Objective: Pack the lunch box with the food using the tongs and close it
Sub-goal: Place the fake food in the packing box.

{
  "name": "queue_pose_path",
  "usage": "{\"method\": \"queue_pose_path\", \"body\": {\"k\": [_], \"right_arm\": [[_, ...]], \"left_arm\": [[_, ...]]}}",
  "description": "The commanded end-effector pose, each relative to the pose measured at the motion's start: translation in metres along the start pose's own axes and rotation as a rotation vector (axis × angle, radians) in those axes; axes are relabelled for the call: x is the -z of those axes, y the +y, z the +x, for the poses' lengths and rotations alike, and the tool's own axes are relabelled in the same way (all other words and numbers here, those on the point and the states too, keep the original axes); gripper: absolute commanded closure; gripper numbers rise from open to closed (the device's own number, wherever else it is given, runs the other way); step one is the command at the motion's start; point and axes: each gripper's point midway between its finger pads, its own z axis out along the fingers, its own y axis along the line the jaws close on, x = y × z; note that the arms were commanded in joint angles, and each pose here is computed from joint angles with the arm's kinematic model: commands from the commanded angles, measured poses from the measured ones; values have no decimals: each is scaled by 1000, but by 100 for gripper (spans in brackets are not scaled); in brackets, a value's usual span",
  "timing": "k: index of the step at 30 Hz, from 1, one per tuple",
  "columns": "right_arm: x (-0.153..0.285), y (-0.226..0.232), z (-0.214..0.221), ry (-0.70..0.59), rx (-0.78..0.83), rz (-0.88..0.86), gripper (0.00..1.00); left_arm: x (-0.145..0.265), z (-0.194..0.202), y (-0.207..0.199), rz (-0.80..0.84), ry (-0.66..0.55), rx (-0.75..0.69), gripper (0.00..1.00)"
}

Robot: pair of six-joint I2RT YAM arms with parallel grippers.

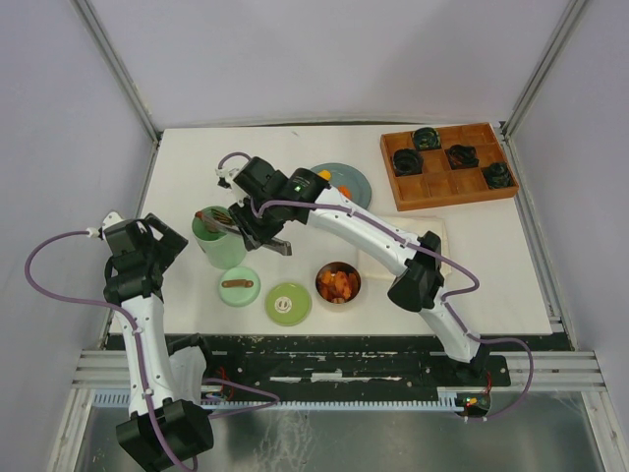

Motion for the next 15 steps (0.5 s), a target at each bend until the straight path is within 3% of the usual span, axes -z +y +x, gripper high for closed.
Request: {"method": "queue_pose_path", "body": {"k": [1,15], "right_arm": [[13,11,-29,-107,18,-26,57],[17,15,-31,-116,16,-43,53]], "left_arm": [[2,-13,-7,26,-52,15,0],[1,-12,-7,28,-49,15,0]]}}
